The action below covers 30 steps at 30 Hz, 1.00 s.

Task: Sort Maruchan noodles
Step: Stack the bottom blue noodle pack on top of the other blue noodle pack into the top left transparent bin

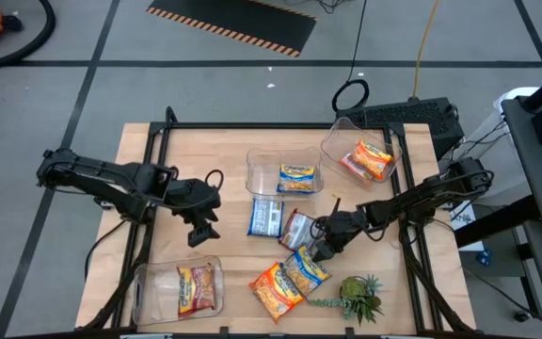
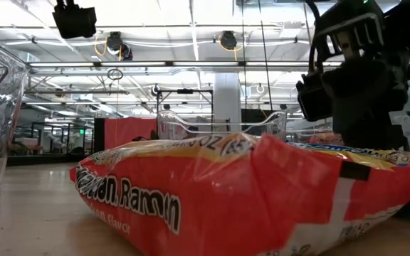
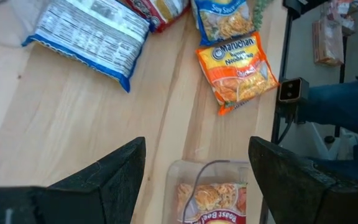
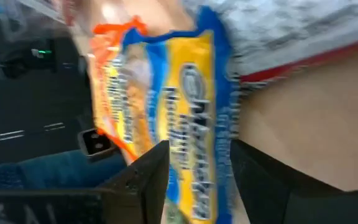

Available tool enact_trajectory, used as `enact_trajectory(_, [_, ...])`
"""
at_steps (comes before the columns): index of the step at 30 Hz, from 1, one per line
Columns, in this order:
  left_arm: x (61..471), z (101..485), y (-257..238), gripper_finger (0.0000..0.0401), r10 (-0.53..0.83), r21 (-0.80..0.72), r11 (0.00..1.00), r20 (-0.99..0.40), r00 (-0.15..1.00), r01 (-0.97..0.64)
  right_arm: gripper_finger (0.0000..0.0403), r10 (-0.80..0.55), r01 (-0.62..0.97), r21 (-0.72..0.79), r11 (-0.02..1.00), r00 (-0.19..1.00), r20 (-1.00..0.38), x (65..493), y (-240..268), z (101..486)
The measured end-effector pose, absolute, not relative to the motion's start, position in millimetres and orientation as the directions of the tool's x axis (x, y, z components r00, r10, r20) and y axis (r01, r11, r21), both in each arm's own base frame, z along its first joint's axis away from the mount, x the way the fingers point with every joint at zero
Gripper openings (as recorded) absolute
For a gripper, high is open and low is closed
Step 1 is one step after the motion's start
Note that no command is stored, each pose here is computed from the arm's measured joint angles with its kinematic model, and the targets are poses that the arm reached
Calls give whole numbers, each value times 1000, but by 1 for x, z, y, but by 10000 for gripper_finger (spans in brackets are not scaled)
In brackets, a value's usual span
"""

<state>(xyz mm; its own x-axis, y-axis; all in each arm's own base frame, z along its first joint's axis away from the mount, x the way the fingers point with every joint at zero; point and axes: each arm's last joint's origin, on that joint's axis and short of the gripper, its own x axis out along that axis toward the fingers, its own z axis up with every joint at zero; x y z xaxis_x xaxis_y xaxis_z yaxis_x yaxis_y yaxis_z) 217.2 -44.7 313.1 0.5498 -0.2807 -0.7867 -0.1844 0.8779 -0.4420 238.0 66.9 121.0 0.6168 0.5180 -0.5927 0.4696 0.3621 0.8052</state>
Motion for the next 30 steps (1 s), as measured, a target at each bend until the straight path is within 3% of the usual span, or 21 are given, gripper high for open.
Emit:
enact_trajectory(10, [220, 313, -31, 289, -245, -419, 886, -787, 566, -198, 105, 508, 490, 789, 371, 605, -614, 239, 65, 114])
enact_trajectory(19, [221, 313, -22, 289, -223, -390, 903, -787, 576, -183, 82, 512, 467, 807, 361, 624, -590, 245, 66, 107])
enact_trajectory(26, [221, 313, -18, 289, -216, -391, 900, -787, 578, -195, 9, 523, 425, 848, 317, 667, -530, 255, 68, 100])
enact_trajectory(30, [221, 313, -19, 289, -225, -411, 886, -786, 576, -214, 5, 508, 418, 852, 315, 684, -523, 256, 63, 102])
